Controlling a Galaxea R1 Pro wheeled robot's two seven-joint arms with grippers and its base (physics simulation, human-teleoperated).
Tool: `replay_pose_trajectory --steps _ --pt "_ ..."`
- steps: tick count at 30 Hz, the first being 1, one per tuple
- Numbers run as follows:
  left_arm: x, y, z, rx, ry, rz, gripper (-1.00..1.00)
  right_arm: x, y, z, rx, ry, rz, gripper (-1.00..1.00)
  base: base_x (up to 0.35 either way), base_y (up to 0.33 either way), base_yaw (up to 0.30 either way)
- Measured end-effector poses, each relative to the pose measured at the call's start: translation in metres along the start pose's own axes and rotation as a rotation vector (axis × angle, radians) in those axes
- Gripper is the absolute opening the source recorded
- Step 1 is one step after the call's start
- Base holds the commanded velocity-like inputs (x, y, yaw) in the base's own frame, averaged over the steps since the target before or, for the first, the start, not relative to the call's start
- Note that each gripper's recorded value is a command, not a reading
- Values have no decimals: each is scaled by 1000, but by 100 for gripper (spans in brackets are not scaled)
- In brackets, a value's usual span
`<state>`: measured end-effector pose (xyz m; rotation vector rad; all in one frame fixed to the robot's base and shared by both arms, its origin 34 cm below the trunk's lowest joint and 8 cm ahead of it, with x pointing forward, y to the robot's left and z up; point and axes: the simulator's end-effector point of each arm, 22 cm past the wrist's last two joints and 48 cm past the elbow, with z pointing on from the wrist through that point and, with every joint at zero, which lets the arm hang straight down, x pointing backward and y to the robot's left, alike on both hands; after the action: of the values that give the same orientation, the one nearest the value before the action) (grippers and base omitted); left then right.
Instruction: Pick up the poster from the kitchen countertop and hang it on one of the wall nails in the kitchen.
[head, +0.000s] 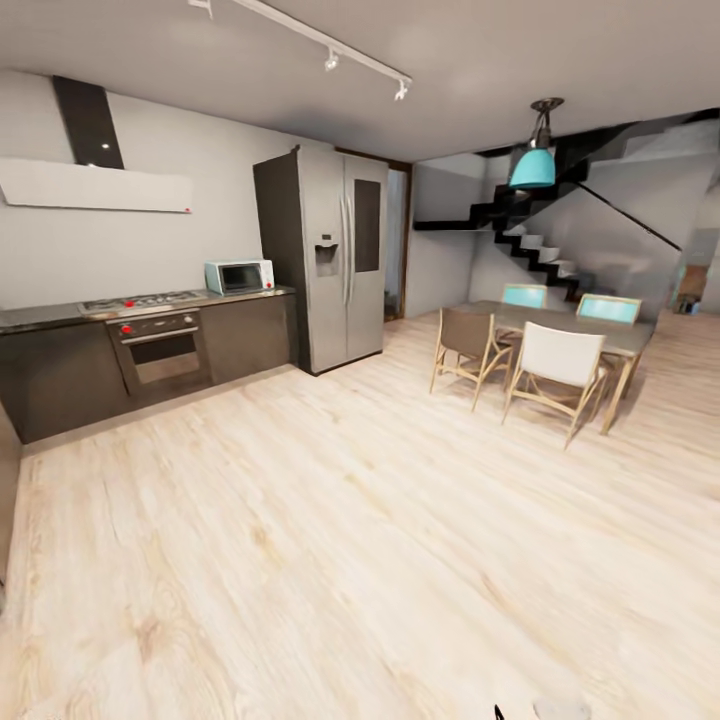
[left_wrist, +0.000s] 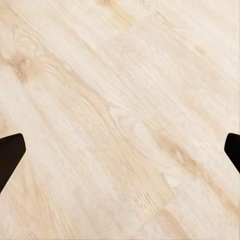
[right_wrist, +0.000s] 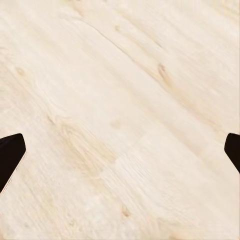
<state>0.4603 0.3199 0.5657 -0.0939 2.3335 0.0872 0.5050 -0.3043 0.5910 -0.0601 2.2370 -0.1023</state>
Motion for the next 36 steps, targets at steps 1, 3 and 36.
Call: replay_pose_trajectory --steps 1,3,36 --pt "0 0 0 0 0 0 100 0 0 0 0 0 0 100 320 -115 290" --pt "0 0 0 0 0 0 100 0 0 0 0 0 0 100 320 -115 291" --pt "1 0 0 0 3 1 100 1 1 0 -1 3 -1 100 310 -136 272"
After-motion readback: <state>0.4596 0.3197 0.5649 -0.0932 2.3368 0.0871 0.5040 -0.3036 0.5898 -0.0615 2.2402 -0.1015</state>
